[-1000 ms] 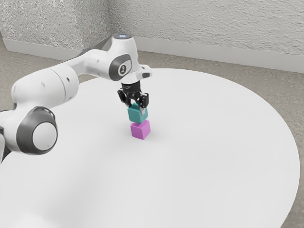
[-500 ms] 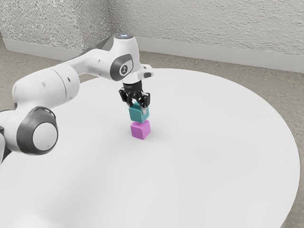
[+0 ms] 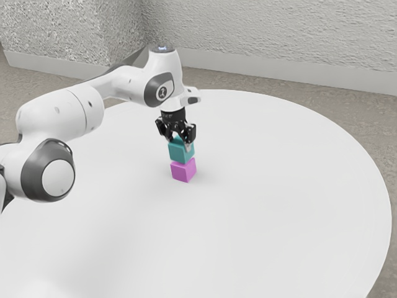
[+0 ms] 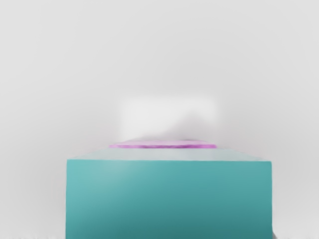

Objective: Pick up the blue block with one arm, and put the blue block on the pink block with one arm

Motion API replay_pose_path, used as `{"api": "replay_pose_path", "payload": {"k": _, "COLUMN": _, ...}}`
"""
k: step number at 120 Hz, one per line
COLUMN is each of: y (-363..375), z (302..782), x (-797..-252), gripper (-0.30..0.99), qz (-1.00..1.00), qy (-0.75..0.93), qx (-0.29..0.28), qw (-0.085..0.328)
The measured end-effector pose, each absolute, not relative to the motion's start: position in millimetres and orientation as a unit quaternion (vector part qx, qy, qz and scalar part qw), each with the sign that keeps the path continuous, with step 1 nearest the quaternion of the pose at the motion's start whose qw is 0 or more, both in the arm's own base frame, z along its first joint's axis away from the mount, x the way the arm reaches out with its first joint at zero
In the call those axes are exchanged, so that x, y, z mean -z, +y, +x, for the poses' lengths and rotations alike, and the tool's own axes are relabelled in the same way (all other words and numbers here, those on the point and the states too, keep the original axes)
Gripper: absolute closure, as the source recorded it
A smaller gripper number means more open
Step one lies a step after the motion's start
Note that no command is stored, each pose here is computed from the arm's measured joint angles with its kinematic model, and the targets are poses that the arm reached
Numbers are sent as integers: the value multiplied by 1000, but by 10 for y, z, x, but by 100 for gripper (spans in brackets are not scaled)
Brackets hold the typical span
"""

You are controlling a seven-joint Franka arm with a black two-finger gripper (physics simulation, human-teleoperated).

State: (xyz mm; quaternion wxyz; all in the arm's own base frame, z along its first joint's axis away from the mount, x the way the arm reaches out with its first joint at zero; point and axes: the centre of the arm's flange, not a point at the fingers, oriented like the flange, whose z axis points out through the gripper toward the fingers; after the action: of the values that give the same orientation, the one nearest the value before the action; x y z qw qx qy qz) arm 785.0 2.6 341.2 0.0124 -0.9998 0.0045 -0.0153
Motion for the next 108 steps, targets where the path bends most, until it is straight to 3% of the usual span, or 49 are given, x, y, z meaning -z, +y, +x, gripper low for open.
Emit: {"api": "replay_pose_path", "payload": {"k": 108, "y": 101, "z": 7820, "x": -3349, "gripper": 43, "qz": -1000, "qy": -10, "qx": 5, "qw": 13}}
